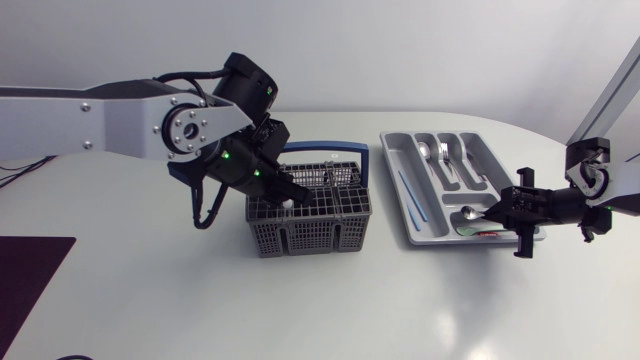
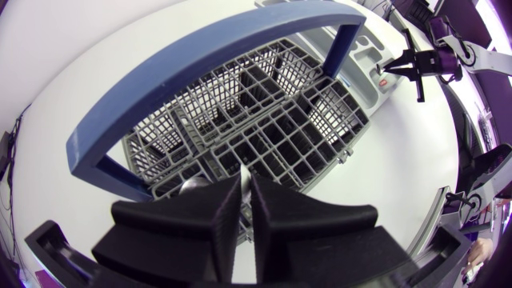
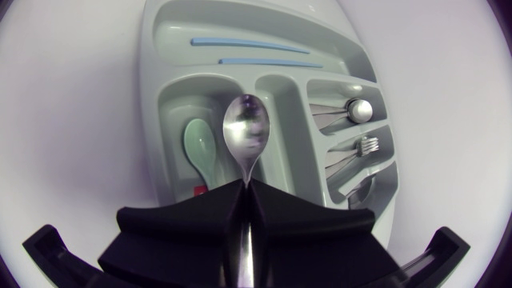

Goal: Unload the cutlery basket into the drawer organizer.

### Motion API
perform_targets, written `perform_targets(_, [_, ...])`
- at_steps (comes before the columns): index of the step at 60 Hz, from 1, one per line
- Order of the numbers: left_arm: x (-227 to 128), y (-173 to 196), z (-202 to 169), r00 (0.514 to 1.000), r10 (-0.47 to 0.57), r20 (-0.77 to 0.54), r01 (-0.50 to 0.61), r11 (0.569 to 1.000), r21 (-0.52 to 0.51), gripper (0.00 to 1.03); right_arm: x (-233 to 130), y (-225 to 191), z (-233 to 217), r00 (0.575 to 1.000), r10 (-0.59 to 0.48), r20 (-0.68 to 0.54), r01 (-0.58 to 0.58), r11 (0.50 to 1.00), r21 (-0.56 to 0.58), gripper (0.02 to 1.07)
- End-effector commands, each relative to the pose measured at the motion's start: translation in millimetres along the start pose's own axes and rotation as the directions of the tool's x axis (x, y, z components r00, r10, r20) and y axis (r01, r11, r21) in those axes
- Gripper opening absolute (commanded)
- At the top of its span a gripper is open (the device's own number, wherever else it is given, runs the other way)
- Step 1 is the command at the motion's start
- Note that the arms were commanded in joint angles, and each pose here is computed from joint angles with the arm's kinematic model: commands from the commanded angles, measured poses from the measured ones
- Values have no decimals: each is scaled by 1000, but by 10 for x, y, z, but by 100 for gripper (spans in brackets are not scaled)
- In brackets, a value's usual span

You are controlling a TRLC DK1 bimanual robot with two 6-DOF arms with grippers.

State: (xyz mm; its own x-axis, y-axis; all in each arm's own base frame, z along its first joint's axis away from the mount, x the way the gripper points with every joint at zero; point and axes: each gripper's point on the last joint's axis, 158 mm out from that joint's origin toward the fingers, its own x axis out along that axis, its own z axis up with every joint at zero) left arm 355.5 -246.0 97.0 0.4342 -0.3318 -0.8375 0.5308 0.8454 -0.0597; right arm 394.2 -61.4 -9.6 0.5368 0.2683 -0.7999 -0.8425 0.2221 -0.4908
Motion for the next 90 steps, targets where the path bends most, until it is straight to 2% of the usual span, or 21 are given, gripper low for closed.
perform_targets(1, [54,36,-190,999,10,-42,-11,1000,-11,9,104,65,-17,1000,21,-10,-22,999,-45,9])
perform_targets(4, [26,41,-175,999,10,-35,-11,1000,-10,9,112,67,-13,1000,23,-11,-23,999,-48,17])
perform_targets(10, [-32,45,-159,1000,11,-21,-11,1000,-8,9,75,48,-6,1000,14,-14,-14,999,-46,55])
perform_targets(17, [-148,41,-116,1000,8,8,-8,1000,-4,9,-24,29,46,1000,-7,-13,7,999,-47,65])
perform_targets(40, [-623,-3,58,991,-61,116,62,998,-1,9,-331,39,155,998,-65,-4,64,997,-37,71])
perform_targets(46, [-761,16,64,988,-81,133,82,997,-6,9,-464,9,253,995,-94,13,95,995,-33,75])
perform_targets(56, [-962,39,55,984,-101,147,103,995,-8,9,-739,33,437,993,-111,37,112,993,-24,88])
perform_targets(69, [-1365,-80,113,970,-139,200,135,990,33,9,-1289,157,1007,979,-135,155,138,990,-12,88])
perform_targets(76, [-1595,-241,176,955,-200,220,182,978,99,9,-1557,258,1464,962,-114,247,117,993,2,88])
perform_targets(90, [-1745,-500,187,924,-315,218,275,942,194,9,-1848,486,2174,915,-79,395,79,997,18,88])
